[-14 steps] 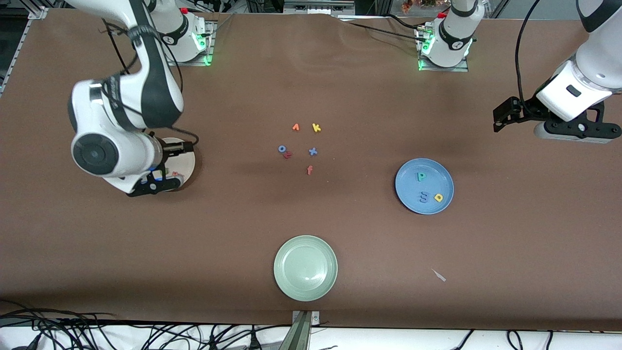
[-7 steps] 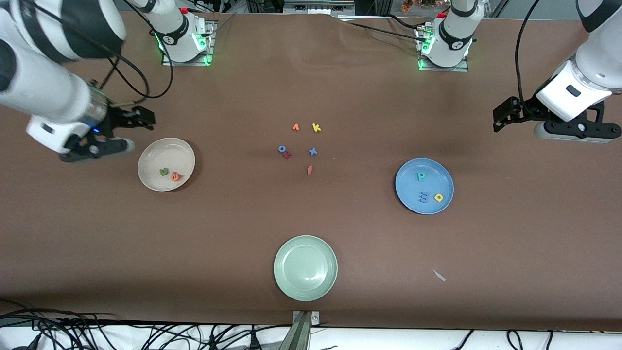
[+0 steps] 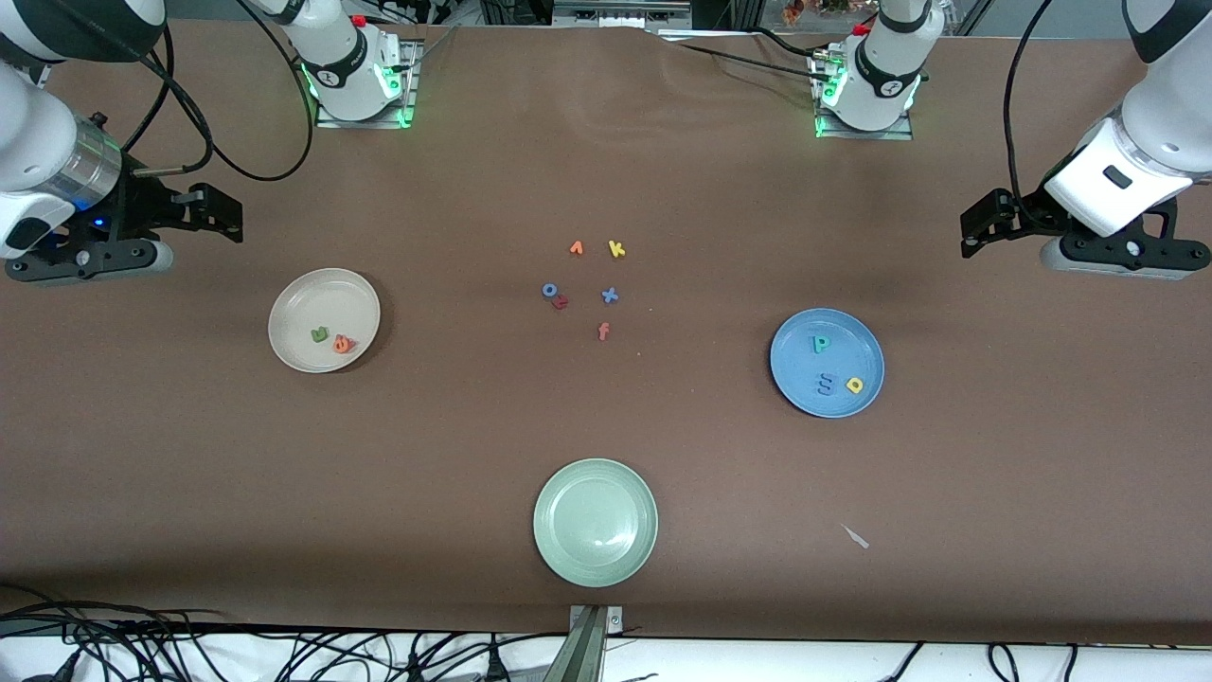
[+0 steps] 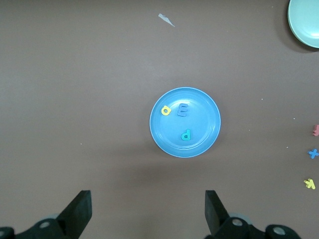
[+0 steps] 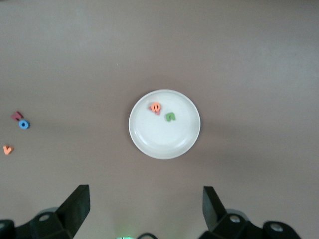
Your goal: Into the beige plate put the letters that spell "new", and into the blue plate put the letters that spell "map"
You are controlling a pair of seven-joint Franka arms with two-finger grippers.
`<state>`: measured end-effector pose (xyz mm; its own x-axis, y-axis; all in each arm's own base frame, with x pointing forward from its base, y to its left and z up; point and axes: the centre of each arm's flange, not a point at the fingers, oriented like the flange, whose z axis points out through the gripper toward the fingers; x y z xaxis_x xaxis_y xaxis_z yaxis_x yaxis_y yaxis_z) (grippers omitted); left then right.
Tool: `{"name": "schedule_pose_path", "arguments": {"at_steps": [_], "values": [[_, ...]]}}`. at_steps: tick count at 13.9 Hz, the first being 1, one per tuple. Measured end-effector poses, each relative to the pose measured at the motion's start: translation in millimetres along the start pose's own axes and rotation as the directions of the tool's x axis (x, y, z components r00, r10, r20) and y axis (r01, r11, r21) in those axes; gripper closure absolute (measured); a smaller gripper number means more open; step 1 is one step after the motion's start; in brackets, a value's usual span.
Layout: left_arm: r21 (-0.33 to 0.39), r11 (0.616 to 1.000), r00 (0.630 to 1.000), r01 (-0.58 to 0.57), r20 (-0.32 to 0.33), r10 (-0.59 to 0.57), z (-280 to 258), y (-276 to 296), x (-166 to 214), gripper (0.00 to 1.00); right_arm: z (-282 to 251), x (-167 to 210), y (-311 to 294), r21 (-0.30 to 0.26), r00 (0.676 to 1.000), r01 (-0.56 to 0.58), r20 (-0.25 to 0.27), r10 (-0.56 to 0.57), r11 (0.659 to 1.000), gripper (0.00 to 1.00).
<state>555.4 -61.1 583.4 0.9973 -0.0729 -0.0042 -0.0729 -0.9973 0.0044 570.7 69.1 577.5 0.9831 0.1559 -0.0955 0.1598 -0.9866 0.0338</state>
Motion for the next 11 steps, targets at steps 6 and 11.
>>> {"name": "schedule_pose_path", "arguments": {"at_steps": [6,11], "values": [[0.000,1.000,1.000,-0.002,-0.003,0.002,-0.2,0.9,0.3,0.00,1.1,0.1,10.5,0.002,1.000,-0.018,-0.003,0.018,1.000,0.00],[0.000,1.000,1.000,-0.002,-0.004,0.002,-0.3,1.0,0.5,0.00,2.2,0.9,8.6,0.013,1.000,-0.017,-0.003,0.017,1.000,0.00]]}}
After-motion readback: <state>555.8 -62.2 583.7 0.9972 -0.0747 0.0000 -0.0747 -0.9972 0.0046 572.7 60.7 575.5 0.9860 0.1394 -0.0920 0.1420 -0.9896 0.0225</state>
